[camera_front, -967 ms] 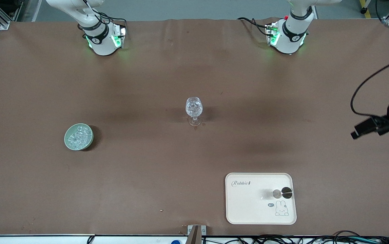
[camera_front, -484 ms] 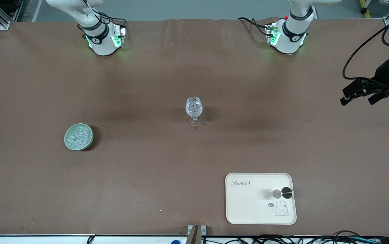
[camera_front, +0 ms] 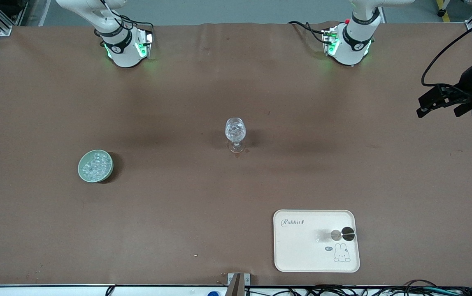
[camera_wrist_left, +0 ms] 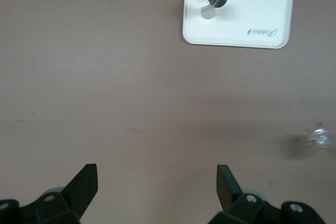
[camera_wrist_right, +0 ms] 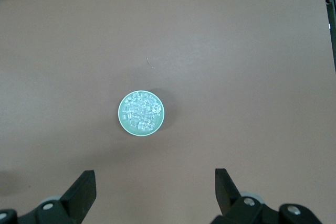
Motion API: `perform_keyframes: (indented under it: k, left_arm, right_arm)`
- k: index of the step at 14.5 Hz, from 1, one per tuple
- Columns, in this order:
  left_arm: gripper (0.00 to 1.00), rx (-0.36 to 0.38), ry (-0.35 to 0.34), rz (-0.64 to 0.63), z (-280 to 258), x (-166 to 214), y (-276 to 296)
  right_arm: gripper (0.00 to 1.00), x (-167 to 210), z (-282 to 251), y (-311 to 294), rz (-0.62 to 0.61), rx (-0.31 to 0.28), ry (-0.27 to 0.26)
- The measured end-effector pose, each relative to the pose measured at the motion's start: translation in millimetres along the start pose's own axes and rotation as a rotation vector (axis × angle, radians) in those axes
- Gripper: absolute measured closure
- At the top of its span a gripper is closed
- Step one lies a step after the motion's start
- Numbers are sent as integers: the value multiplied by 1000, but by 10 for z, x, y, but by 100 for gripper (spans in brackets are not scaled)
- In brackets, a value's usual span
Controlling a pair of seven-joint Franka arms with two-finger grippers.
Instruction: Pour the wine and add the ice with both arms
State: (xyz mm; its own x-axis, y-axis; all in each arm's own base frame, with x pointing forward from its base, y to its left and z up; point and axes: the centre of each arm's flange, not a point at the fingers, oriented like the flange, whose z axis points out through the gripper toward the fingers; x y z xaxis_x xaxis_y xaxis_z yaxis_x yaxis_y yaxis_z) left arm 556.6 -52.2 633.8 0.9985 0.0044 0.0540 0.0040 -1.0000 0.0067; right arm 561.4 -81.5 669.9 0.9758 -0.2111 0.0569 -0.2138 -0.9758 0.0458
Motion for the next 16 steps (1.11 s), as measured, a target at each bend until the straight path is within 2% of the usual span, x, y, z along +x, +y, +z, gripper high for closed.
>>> perform_keyframes:
  k: [6, 16]
  left_arm:
    - [0, 14, -2, 19, 20, 2, 72]
    - [0, -22, -13, 59, 62, 13, -76]
  right_arm:
    - [0, -19, 14, -47, -14, 6, -16]
    - [0, -21, 15, -51, -15, 6, -18]
